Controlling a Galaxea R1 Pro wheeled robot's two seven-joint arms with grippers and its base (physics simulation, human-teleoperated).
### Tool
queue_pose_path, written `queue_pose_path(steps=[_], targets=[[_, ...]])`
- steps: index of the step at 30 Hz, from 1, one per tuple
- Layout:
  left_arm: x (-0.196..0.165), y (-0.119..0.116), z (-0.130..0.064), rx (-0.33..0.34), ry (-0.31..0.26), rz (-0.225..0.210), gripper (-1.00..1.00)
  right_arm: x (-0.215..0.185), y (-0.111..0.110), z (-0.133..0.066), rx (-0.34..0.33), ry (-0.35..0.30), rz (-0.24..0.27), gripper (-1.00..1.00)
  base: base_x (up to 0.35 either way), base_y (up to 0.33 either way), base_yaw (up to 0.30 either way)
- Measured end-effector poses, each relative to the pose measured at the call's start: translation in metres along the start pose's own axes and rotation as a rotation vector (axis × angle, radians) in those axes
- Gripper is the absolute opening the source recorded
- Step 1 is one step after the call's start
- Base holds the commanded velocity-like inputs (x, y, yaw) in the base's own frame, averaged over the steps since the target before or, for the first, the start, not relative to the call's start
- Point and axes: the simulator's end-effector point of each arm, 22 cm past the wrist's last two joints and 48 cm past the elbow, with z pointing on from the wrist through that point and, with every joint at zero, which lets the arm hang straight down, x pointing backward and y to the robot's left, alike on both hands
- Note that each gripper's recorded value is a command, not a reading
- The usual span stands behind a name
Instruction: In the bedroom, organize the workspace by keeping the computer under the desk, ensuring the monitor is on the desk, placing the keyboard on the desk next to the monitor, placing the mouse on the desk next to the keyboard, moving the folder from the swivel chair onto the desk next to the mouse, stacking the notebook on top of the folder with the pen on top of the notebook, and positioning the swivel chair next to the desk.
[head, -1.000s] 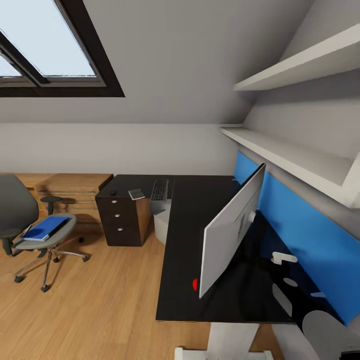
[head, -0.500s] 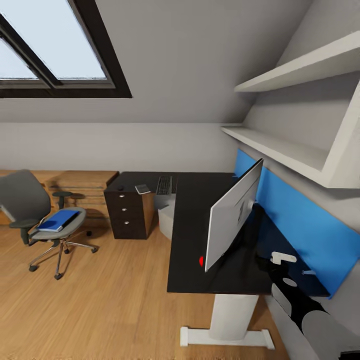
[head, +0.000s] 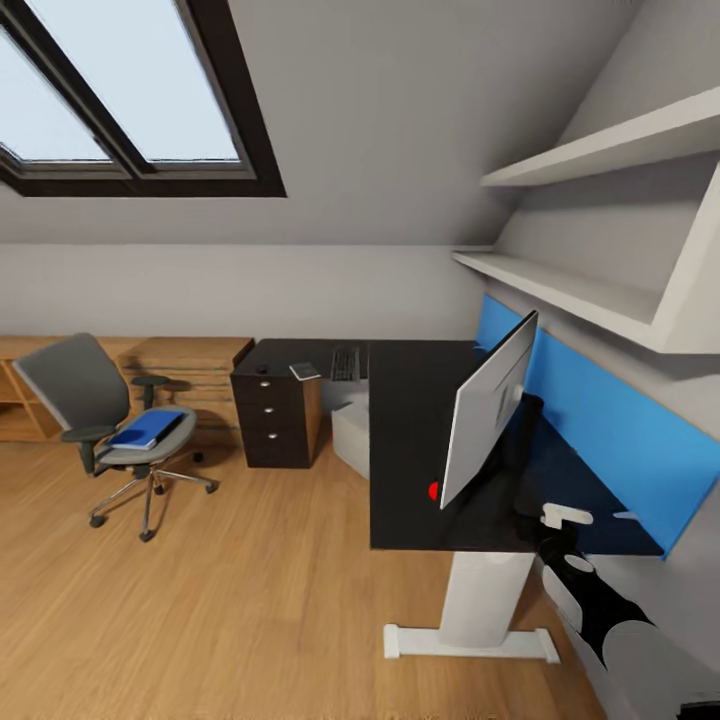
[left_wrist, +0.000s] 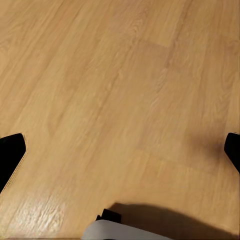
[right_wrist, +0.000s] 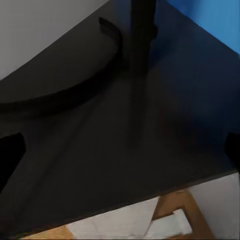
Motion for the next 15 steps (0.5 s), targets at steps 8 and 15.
queue_pose_path(steps=[8,15], targets=[[0.001,-0.001,0.0,0.002,0.001,-0.001,1.0,0.002,-0.005,0.0,0.057,0.074,-0.004,1.0,-0.224,0.224,0.0],[0.0,-0.002,0.0,0.003,0.001,0.001,1.0,-0.062,0.012,-0.004,0.088,0.03,0.014,1.0,-0.05,0.046,0.0]])
